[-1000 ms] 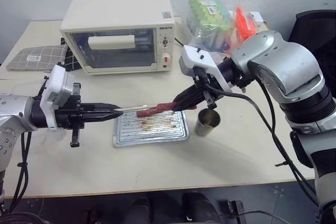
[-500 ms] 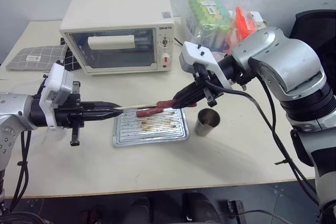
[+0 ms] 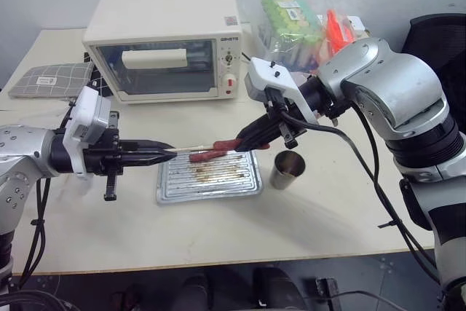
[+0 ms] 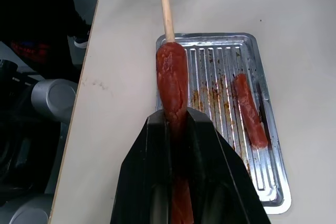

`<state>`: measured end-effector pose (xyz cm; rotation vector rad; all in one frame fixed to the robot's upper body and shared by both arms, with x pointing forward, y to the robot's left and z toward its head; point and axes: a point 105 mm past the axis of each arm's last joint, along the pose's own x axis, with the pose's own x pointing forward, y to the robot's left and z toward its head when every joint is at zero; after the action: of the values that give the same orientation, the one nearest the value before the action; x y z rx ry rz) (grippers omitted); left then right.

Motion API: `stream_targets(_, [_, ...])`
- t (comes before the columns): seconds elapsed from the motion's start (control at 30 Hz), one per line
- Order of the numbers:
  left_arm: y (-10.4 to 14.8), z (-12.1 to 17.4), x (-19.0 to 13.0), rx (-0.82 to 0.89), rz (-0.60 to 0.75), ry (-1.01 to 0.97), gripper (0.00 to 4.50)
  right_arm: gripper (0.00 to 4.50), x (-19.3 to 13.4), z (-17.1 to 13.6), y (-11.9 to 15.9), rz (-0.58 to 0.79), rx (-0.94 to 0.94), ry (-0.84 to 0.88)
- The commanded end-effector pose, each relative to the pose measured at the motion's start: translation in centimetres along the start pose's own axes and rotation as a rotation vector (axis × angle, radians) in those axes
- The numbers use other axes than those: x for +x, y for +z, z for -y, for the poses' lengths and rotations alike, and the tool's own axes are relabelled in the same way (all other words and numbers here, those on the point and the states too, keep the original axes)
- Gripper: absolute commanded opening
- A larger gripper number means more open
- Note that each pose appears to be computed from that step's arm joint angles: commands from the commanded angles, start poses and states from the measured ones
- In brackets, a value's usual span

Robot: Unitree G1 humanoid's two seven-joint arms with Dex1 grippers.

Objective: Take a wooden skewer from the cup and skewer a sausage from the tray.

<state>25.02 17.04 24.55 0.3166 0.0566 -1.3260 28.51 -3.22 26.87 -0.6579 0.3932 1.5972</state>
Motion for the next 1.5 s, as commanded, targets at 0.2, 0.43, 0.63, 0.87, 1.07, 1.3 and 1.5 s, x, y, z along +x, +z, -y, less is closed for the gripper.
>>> stream_targets(0.2, [1.1,-0.6,2.5,0.073,0.045,-0.056,0.0,0.34,0.2,-1.4,3.0,0.062,-0.105,0.046])
stream_targets(0.43, [1.0,-0.7,2.9,0.078,0.056,-0.059,0.0,0.34,0.0,-1.5,2.8,0.062,-0.096,0.044])
stream_targets(0.63, [0.3,-0.8,1.3,0.065,0.025,0.003,0.0,1.37,-1.0,-0.4,2.2,0.06,-0.06,-0.028])
stream_targets(0.87, [0.0,-0.4,-0.6,0.061,0.021,0.144,0.0,2.64,-2.9,0.9,3.0,0.123,-0.064,-0.125])
stream_targets(1.07, [0.3,-0.1,-4.8,0.071,0.09,0.538,0.0,2.64,-4.8,1.3,4.2,0.255,-0.024,-0.164])
stream_targets(1.3, [-2.5,1.4,-11.3,0.016,0.111,1.077,0.0,3.91,-5.9,1.2,3.6,0.326,0.025,-0.199])
stream_targets(1.5, [-6.4,2.0,-19.0,-0.051,0.07,1.512,0.0,3.91,-6.4,1.2,4.3,0.387,0.022,-0.212])
